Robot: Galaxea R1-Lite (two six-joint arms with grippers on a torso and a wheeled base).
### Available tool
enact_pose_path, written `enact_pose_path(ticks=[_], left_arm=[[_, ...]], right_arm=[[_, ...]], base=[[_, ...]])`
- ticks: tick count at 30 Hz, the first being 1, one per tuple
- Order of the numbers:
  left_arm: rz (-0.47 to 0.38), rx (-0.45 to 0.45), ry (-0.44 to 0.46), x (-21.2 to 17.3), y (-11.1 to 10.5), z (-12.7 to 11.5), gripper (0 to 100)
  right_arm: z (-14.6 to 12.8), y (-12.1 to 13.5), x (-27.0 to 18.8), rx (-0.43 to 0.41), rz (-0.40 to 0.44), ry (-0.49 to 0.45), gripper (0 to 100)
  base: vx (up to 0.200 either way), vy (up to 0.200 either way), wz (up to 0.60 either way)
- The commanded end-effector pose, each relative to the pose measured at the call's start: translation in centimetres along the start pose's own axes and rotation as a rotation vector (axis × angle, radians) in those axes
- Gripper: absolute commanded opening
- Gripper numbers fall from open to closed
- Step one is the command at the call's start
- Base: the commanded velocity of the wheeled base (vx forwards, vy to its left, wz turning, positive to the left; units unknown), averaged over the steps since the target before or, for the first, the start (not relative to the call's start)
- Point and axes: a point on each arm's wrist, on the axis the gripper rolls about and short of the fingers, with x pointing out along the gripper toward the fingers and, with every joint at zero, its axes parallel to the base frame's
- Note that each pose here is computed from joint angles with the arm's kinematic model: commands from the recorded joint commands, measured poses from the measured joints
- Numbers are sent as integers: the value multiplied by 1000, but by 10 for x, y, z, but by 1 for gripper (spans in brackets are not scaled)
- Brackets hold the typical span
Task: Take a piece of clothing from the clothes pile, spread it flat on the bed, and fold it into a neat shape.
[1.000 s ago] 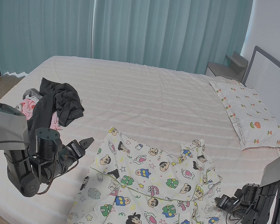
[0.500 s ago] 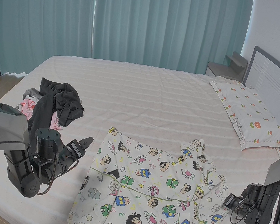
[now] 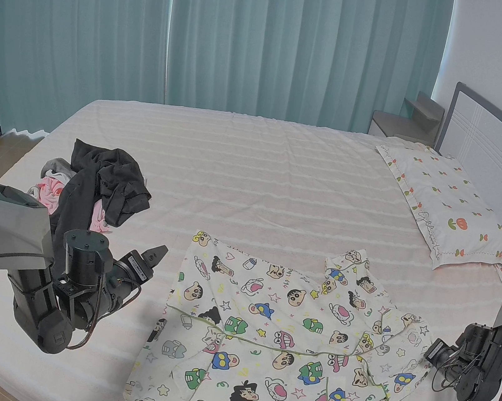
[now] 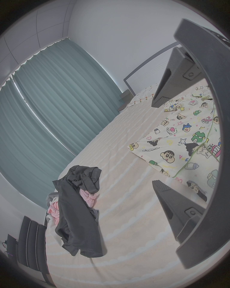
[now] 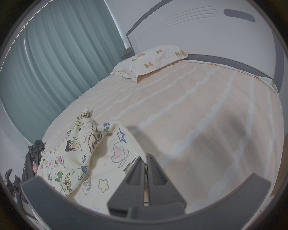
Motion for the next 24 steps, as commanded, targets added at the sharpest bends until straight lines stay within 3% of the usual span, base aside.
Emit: enact_pose_path(ticks=[1,13,14,18,22,24], left_arm=[[4,0,3,1,1,-1,100],[-10,10,25,0,-3,-8,100],[-15,13,31,-1,-5,-10,100],[-35,25,59,-5,-12,-18,100],[-33,59,144,-19,-13,-39,100],[-14,95,244,-35,-9,-61,100]], right_arm=[[9,-6,3,17,-7,-48,0],[13,-8,5,24,-7,-63,0],[12,-8,4,23,-5,-57,100],[13,-4,1,23,4,-60,100],[27,3,-21,50,32,-98,100],[29,16,-42,98,76,-100,100]], base=[[0,0,0],[0,0,0],[0,0,0],[0,0,0],[0,0,0],[0,0,0]])
